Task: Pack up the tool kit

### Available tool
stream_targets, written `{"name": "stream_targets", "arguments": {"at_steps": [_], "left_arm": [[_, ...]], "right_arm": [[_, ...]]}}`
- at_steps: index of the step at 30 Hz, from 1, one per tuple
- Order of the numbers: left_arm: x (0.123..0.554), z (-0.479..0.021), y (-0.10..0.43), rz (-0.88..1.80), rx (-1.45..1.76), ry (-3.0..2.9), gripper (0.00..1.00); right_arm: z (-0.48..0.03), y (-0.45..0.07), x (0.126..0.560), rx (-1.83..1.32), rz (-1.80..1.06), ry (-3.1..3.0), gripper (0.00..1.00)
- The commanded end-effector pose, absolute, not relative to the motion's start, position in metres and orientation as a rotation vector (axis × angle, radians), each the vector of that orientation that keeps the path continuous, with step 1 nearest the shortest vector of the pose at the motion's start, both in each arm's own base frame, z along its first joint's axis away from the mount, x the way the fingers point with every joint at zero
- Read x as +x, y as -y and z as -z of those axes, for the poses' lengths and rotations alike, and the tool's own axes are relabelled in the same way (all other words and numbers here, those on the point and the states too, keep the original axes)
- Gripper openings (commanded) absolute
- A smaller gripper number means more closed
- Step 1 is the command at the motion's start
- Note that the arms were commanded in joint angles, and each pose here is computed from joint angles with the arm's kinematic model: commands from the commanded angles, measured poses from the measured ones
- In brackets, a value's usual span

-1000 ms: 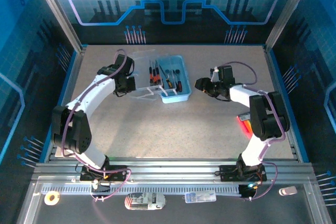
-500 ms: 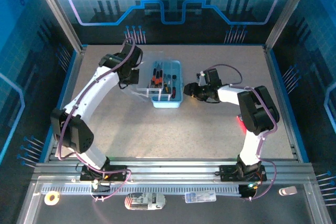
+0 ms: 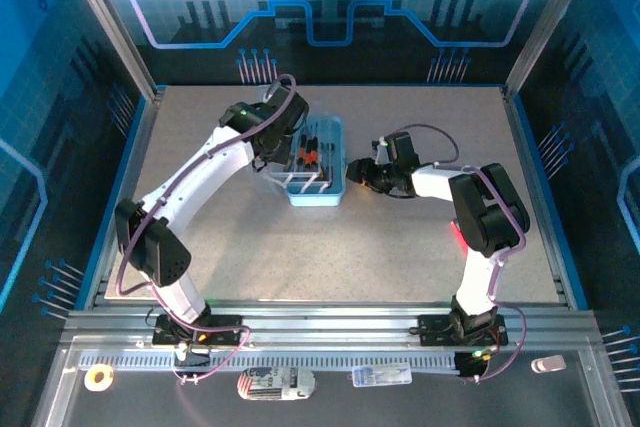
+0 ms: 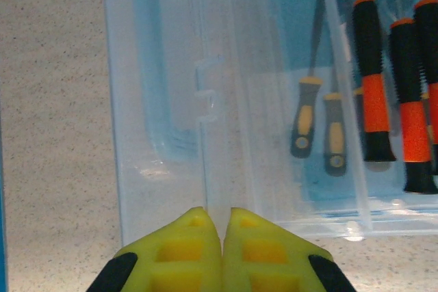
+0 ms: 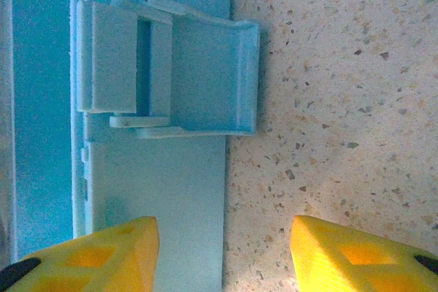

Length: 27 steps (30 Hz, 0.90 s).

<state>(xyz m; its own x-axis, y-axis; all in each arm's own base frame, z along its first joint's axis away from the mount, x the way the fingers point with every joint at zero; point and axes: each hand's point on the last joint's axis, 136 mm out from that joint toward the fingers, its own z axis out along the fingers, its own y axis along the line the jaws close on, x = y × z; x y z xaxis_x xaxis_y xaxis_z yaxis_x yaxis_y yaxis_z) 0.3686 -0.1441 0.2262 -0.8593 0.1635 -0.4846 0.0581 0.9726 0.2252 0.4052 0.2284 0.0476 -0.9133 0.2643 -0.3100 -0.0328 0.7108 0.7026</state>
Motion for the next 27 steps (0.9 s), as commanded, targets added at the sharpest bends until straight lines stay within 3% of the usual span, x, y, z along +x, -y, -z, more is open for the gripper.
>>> {"name": "stream_targets", "arguments": {"at_steps": [1, 17, 27], "left_arm": [[0.355, -0.212, 0.207, -0.014, 0.288, -2.672, 0.04], [0.36, -0.196, 0.276, 0.216, 0.378, -2.688, 0.08], [0.372, -0.211, 0.264, 0.165, 0.352, -2.602, 0.15]], "right_arm": [[-0.04, -0.244, 0.393, 0.137, -1.075, -2.545, 0.55], [-0.044, -0.23, 0.393, 0.171, -1.058, -2.534, 0.55], [-0.06, -0.207, 0.392, 0.186, -1.012, -2.502, 0.55]]}}
